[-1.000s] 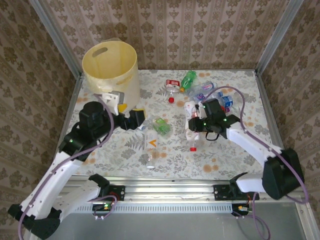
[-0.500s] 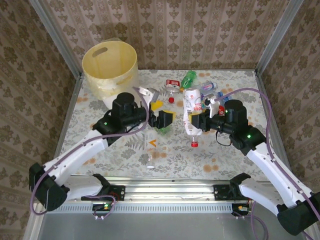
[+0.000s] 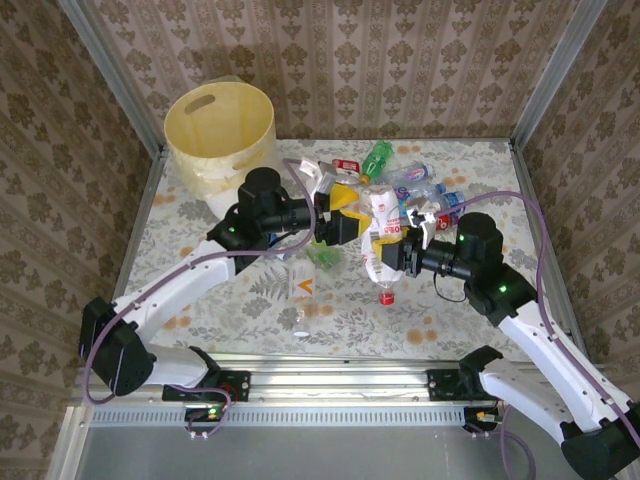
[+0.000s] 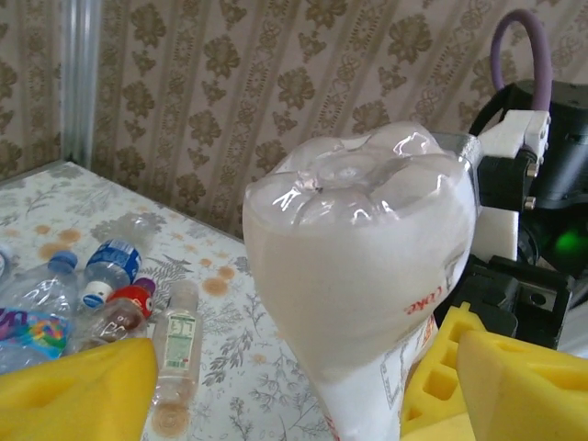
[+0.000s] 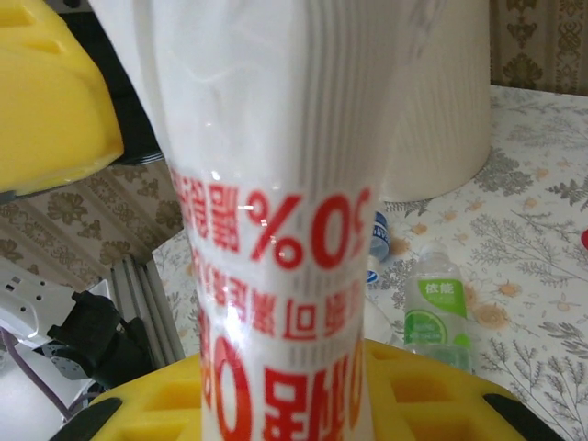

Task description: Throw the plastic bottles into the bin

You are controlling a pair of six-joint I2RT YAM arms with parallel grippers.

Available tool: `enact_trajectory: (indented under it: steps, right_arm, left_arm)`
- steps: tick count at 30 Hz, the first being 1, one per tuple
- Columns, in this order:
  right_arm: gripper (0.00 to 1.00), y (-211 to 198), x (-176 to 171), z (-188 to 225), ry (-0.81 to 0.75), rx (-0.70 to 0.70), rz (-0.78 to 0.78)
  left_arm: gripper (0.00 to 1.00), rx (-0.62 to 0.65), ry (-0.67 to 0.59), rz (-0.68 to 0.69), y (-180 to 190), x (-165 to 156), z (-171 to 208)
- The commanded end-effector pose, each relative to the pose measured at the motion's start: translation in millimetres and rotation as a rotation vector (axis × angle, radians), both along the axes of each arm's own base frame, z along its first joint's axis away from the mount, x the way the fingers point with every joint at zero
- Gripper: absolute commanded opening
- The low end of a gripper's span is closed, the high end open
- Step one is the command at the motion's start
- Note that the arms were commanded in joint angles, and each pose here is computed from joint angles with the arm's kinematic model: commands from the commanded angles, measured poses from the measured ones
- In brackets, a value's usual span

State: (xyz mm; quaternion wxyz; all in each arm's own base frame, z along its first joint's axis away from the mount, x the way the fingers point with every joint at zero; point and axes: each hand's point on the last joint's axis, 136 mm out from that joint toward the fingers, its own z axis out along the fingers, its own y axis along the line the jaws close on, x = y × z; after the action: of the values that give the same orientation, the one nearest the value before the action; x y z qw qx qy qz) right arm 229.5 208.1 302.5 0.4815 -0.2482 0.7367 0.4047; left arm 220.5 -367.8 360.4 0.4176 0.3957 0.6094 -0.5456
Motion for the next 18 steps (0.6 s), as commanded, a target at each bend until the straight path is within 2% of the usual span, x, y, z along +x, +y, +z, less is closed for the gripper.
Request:
enact_trajectory:
  steps: [1,9,16,18]
  right_arm:
    - [0.30,5,-7,11,-0.069,0.020,0.049]
    - [0.30,11,-11,14,-0.086,0.025,0.079]
    - [0.30,12,-10,10,-0.078,0.018,0.076]
    - [0.30,13,-10,10,-0.078,0.018,0.080]
  left_arm:
    - [0.80,-0.065,-0.045,-0.111,-5,-19,22]
    - [0.71,-0.069,-0.046,-0.168,-13,-30,18]
    - [0.47,-0.071,-0.036,-0.193,-16,-32,16]
    - [0.43,-0.067,-0.033,-0.201,-18,-33,14]
